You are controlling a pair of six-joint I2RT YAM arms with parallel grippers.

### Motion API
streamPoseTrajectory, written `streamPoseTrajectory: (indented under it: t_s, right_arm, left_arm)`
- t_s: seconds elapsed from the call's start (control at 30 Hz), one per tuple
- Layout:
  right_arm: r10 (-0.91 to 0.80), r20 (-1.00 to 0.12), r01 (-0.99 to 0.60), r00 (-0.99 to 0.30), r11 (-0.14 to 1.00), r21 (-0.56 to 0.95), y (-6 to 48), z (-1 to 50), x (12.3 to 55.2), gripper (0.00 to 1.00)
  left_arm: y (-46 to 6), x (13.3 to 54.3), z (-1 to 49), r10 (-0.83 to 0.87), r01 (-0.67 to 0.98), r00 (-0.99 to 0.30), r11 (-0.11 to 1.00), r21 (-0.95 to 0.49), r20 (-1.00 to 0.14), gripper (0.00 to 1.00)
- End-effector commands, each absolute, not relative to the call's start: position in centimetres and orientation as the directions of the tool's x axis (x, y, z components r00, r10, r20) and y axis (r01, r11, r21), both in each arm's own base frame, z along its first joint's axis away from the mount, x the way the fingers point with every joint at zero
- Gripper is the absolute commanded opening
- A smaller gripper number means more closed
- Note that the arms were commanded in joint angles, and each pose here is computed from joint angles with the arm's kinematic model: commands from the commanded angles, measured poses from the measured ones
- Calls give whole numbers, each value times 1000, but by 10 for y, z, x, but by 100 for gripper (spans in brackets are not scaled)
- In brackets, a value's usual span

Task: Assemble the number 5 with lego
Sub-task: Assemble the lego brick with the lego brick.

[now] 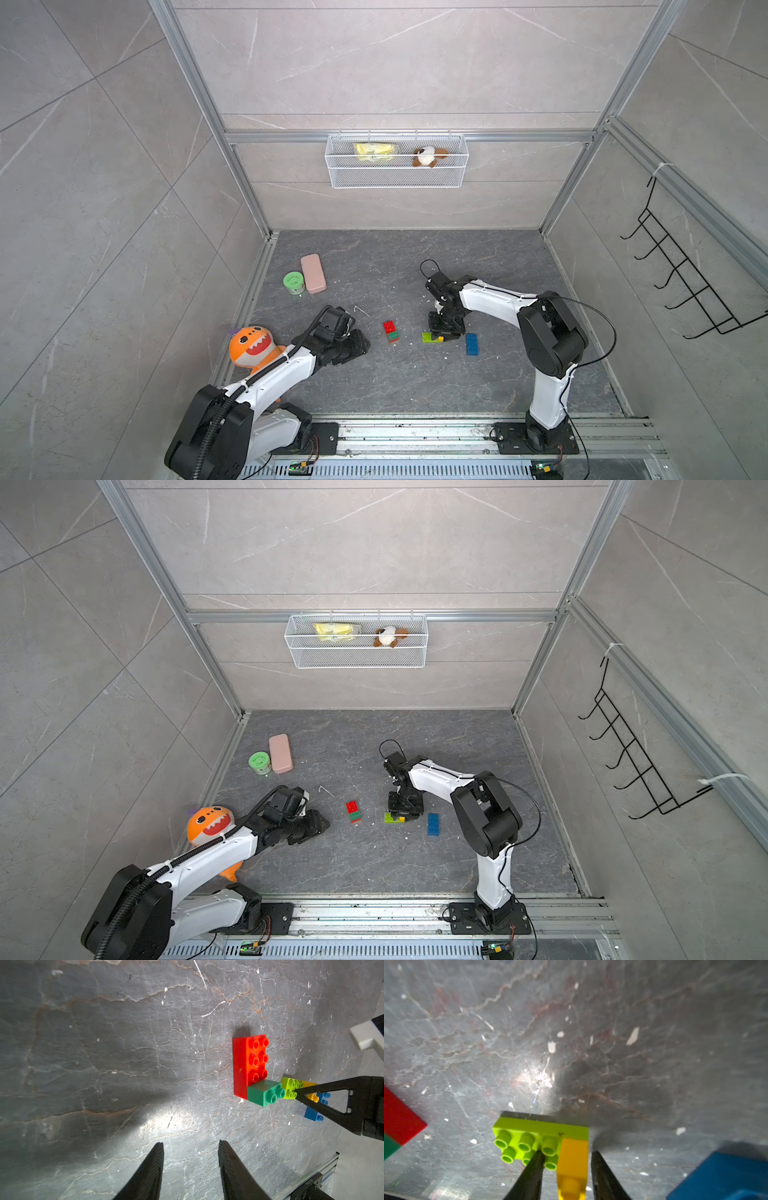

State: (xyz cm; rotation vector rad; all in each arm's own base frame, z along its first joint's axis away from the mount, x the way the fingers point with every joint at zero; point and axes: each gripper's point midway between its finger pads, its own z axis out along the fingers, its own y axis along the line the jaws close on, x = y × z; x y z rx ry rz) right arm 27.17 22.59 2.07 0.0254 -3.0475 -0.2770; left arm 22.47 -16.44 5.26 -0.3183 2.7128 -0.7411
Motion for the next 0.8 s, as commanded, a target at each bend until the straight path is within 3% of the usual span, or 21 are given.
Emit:
streamPoseTrajectory:
  t_s: [0.0,0.2,0.5,0.77]
  right_arm:
    - [-24,96,-2,-995,974,225,240,26,259,42]
    - [-43,78,-23,-996,970,240,254,33,251,42]
    - [-58,1,-58,-998,991,124,223,60,250,49]
    - [-48,-67,-45,-997,998,-40,173,83,244,48]
  left_arm:
    - [-161,220,51,-305,-147,-924,840,-523,-231,48]
    - [-162,220,53,-310,-147,-922,836,-529,-234,48]
    - [-169,218,70,-293,-114,-926,819,-563,-240,48]
    - [-199,198,92,-111,55,-960,826,-561,-257,46]
